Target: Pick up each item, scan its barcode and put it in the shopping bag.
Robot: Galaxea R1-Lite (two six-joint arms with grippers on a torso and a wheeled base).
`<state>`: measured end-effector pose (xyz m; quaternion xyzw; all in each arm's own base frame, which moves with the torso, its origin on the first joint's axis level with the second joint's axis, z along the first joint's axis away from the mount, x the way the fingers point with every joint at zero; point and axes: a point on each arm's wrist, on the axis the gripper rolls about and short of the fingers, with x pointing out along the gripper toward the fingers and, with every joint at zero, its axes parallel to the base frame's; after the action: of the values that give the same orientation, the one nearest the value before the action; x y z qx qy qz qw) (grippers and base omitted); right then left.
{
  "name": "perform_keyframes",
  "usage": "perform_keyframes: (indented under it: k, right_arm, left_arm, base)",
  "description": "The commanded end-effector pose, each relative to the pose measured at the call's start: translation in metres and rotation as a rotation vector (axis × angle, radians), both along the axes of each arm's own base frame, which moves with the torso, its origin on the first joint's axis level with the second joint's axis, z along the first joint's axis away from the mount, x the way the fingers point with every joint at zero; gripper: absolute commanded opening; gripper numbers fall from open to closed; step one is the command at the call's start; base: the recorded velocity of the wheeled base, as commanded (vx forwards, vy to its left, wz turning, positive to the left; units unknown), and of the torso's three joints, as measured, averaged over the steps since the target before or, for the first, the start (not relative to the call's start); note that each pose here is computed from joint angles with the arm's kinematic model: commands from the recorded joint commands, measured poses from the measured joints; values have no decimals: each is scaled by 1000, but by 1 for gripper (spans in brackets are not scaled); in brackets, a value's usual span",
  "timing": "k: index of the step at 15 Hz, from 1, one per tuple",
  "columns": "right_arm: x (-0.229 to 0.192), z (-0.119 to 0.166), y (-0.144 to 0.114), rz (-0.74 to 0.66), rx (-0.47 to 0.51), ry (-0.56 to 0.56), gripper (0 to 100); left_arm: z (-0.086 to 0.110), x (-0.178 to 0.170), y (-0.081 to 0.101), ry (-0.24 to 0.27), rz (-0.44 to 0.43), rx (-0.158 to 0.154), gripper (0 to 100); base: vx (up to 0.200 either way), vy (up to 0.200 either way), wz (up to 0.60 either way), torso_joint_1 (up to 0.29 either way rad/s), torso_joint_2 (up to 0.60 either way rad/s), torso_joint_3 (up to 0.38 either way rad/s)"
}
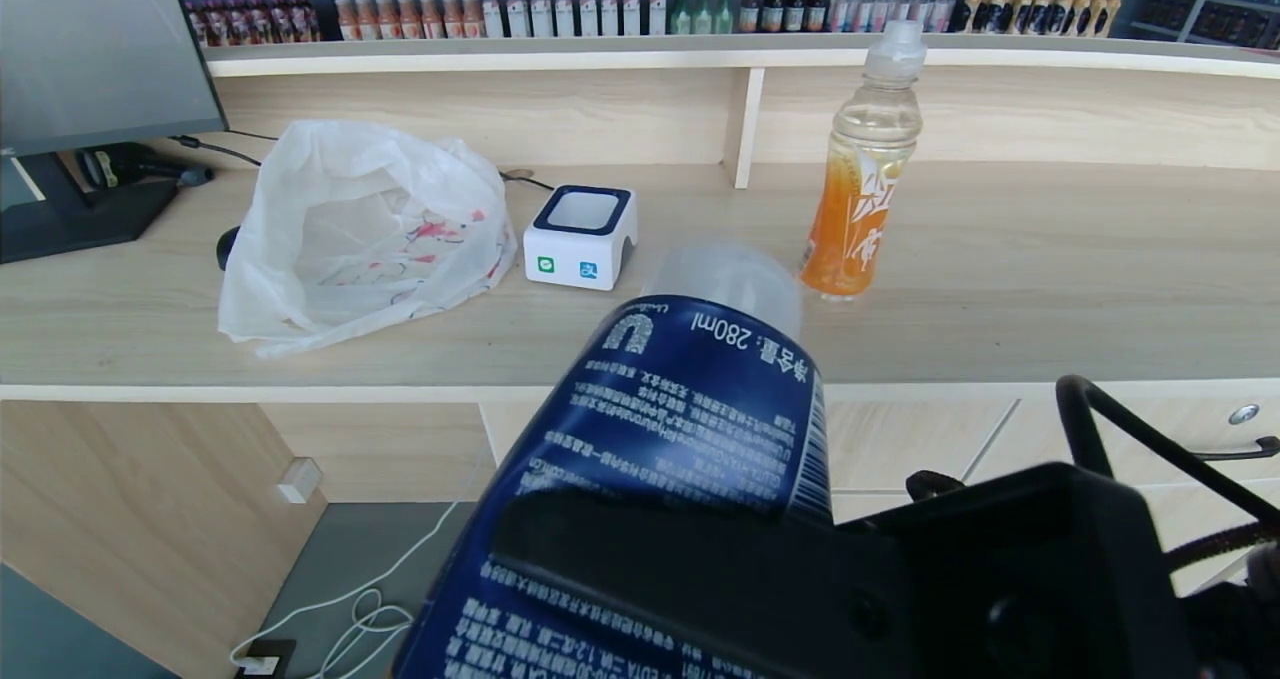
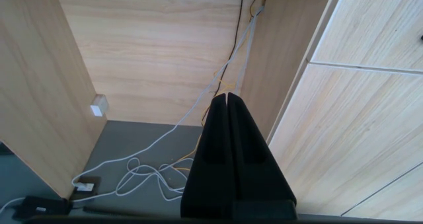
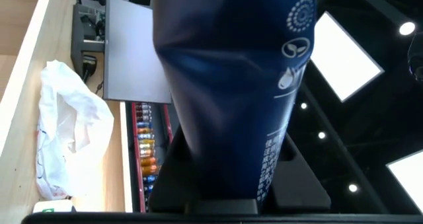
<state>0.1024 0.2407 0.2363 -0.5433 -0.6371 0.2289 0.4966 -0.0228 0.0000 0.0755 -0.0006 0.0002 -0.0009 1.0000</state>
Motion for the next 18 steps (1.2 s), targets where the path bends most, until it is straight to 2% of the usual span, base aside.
perform_keyframes:
  k: [1,4,8,10,12,14,16,18]
  right_arm:
    - [1,-1,0,-3,-1,20,0]
    - [8,-3,-12,-28,4,92,0]
    - [21,-18,-29,-28,-7,330,0]
    - [24,-28,-35,5,4,545,0]
    - [25,-33,-39,-10,67,749,0]
    - [22,-39,-43,21,97,913,0]
    - [21,-44,-49,33,125,1030,0]
    - [21,-52,-48,54,110,1190,0]
  left_arm:
    - [0,0,0,0,0,0,0]
    - [0,0,0,0,0,0,0]
    - [0,0,0,0,0,0,0]
    - [0,0,0,0,0,0,0]
    - [0,0,0,0,0,0,0]
    - [0,0,0,0,0,0,0]
    - [0,0,0,0,0,0,0]
    - [0,0,0,0,0,0,0]
  base:
    - [0,0,0,0,0,0]
    - [0,0,0,0,0,0]
    - [0,0,0,0,0,0]
    - [0,0,0,0,0,0]
    - [0,0,0,0,0,0]
    - [0,0,0,0,0,0]
    - [0,0,0,0,0,0]
    - [0,0,0,0,0,0]
